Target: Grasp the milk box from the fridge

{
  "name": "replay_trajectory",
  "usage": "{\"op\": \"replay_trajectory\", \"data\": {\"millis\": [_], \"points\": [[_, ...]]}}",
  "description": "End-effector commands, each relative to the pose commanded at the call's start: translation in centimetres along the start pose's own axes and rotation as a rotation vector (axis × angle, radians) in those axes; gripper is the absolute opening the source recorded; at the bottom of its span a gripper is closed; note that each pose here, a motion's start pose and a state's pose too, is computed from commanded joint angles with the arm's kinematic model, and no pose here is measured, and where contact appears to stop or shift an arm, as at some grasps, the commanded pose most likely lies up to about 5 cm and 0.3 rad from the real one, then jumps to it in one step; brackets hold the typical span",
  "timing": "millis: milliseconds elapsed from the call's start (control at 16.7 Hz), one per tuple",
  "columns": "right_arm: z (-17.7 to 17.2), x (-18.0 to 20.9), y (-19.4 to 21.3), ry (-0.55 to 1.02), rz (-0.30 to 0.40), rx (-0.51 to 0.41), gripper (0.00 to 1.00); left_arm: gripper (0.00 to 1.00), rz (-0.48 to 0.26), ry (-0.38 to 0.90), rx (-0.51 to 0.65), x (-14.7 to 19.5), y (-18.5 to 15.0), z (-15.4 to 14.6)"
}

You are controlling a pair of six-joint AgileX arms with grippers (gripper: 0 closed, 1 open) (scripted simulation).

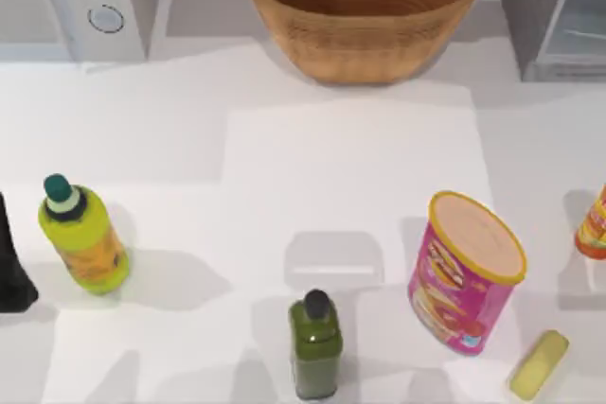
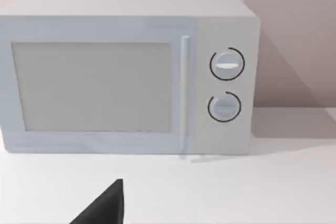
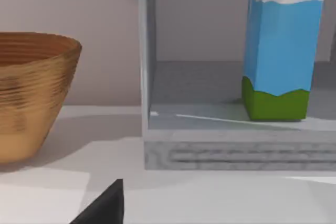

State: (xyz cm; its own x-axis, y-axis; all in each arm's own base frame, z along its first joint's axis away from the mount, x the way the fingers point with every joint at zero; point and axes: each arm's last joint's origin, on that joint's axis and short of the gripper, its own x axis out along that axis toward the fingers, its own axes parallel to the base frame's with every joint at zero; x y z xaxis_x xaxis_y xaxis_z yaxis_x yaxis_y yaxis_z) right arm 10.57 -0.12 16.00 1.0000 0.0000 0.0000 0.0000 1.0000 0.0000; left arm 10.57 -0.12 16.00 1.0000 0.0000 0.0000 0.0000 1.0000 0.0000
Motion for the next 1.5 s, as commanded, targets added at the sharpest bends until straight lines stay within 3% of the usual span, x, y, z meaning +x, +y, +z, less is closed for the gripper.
{"op": "replay_trajectory", "data": {"millis": [420,720,1080,1500], "points": [[1.1,0.9,-0.5,-0.028,-0.001,-0.009,1.00,1.00,0.000,0.000,0.000,0.0,0.0,0.0],[2.2,3.8,-2.1,-0.045,-0.006,-0.023,1.00,1.00,0.000,0.000,0.000,0.0,0.0,0.0],[-0.7,8.0,-5.7,0.029,-0.005,0.000,1.00,1.00,0.000,0.000,0.000,0.0,0.0,0.0],[-4.2,9.7,-9.3,0.014,-0.001,0.006,1.00,1.00,0.000,0.000,0.000,0.0,0.0,0.0]]}}
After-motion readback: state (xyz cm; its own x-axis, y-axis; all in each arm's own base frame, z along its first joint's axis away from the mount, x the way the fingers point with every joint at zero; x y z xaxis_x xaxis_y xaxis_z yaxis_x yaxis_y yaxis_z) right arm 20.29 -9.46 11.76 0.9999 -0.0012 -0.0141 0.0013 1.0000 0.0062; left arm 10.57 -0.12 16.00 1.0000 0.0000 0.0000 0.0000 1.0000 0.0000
